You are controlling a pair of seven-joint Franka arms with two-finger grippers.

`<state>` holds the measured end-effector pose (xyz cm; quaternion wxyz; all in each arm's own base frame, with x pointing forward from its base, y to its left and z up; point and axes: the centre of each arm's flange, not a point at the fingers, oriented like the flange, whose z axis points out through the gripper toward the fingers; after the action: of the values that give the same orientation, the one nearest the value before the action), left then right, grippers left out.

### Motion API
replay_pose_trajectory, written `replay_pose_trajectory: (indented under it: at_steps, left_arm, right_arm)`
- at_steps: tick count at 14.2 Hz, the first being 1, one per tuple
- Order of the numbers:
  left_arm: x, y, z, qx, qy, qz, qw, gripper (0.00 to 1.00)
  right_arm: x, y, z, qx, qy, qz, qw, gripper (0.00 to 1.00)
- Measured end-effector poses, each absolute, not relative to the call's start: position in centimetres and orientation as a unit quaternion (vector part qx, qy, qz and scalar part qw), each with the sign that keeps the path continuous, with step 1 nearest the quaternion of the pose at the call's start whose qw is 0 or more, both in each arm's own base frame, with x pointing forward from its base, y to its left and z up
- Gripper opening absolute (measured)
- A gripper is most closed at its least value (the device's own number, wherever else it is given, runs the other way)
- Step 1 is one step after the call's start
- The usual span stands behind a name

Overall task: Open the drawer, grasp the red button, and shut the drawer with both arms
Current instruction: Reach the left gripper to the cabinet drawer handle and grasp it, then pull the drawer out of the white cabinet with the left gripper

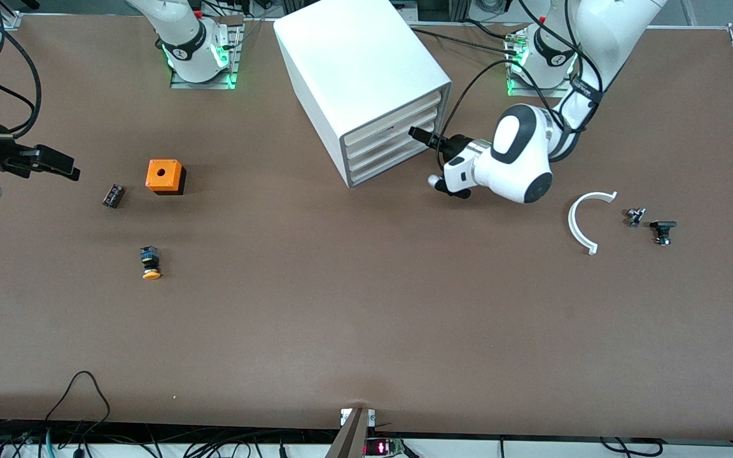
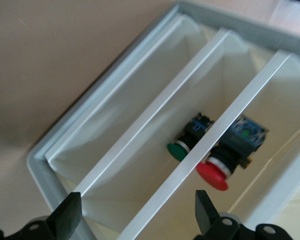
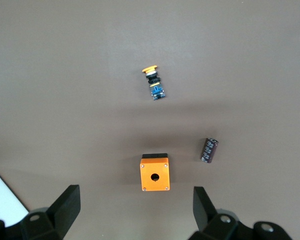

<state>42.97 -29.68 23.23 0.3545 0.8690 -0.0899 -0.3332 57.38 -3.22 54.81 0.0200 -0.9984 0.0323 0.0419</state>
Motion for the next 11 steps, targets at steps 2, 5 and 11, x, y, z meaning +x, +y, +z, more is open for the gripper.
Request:
replay_pose_trajectory:
  at_steps: [2, 5, 11]
  left_arm:
    - [41.9, -30.4, 23.0, 0.864, -0.091, -0.339, 0.361, 0.98]
    - [41.0, -31.5, 22.9, 0.864, -0.092, -0.334, 0.365, 0.87]
    - [41.0, -31.5, 23.2, 0.866, -0.105, -0.315, 0.374, 0.34]
  right_arm:
    - [57.4, -3.2, 54.8, -0.998, 0.032, 0.041, 0.02, 1.0]
    - [57.4, -3.2, 54.8, -0.998, 0.032, 0.041, 0.02, 1.0]
    - [57.5, -3.2, 54.8, -0.998, 0.032, 0.041, 0.021, 1.0]
